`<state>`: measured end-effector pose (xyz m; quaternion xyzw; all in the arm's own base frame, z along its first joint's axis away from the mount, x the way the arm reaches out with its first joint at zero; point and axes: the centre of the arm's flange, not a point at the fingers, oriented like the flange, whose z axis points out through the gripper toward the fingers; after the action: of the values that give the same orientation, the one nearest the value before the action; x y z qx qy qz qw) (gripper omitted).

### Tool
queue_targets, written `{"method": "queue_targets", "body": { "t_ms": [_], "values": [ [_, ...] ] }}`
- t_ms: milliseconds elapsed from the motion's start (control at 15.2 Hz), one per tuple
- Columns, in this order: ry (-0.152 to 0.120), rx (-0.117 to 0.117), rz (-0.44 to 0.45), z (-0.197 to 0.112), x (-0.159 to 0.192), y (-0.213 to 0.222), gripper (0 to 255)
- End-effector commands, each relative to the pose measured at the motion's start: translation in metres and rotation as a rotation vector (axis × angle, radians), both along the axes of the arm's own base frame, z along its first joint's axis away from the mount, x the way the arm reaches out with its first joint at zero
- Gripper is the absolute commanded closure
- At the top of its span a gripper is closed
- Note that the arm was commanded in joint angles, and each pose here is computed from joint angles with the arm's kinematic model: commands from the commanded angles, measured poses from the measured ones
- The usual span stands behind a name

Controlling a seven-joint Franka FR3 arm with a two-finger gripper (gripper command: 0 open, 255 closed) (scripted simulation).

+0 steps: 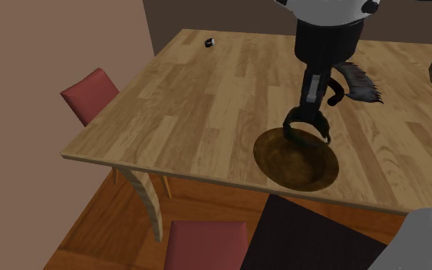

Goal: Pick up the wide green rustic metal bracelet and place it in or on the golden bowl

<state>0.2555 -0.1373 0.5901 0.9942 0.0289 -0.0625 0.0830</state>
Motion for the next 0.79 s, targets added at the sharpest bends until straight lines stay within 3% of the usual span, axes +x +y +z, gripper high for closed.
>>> {"method": "queue_targets", "body": {
  "t_ms": [0, 528, 726],
  "values": [
    [0.0, 0.0, 0.0, -0.011, -0.001, 0.001, 255],
    [0.0, 0.0, 0.0, -0.053, -0.001, 0.001, 255],
    [0.0, 0.0, 0.0, -0.053, -0.001, 0.001, 255]
  ]
}}
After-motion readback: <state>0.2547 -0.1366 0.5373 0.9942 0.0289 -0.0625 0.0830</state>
